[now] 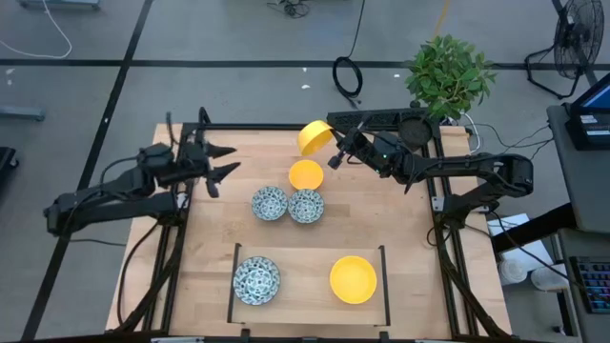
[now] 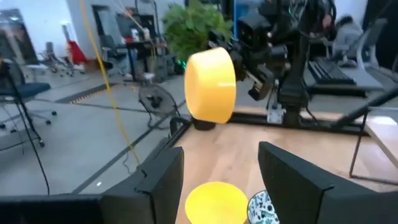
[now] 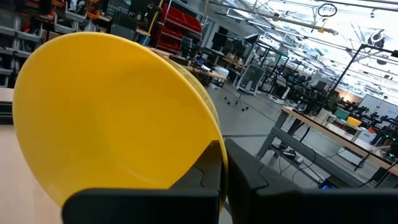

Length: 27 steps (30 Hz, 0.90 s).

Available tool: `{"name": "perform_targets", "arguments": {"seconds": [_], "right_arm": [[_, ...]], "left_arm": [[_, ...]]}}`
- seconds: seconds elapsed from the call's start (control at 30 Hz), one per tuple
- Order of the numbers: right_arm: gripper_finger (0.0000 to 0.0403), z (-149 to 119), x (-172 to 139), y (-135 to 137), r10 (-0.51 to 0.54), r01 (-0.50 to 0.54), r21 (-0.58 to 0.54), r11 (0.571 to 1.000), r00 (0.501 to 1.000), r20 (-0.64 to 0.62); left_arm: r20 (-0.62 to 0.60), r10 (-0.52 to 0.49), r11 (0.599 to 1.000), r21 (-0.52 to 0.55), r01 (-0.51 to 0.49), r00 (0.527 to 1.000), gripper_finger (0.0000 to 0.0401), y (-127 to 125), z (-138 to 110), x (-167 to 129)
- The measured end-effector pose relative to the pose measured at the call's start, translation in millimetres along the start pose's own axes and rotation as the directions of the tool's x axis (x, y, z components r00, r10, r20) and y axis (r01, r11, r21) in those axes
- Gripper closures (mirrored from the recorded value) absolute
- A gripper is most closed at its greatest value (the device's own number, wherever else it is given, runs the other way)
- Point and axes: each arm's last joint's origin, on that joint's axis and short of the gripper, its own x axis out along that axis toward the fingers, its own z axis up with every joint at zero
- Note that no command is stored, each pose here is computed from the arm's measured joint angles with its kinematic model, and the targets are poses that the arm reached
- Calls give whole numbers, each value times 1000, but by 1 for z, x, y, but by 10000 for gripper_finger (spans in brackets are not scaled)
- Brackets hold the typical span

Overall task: Pick & Place Mini bowls
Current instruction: Stack the left yellow bowl on the yellow bowl on the shelf

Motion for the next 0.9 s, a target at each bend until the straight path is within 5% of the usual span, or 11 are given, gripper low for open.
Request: {"name": "perform_targets", "arguments": {"seconds": [0.33,0.9], "right_arm": [[403,-2,0,1,7,-6,11,1000,1000,-16],[403,22,-21,25,104,-107,42,993,992,64]], "left_arm": [[135,52,999,-10,-52,989,190,-1,-21,-37],[83,41,997,-69,-36,996,189,-2,-29,-38]]}}
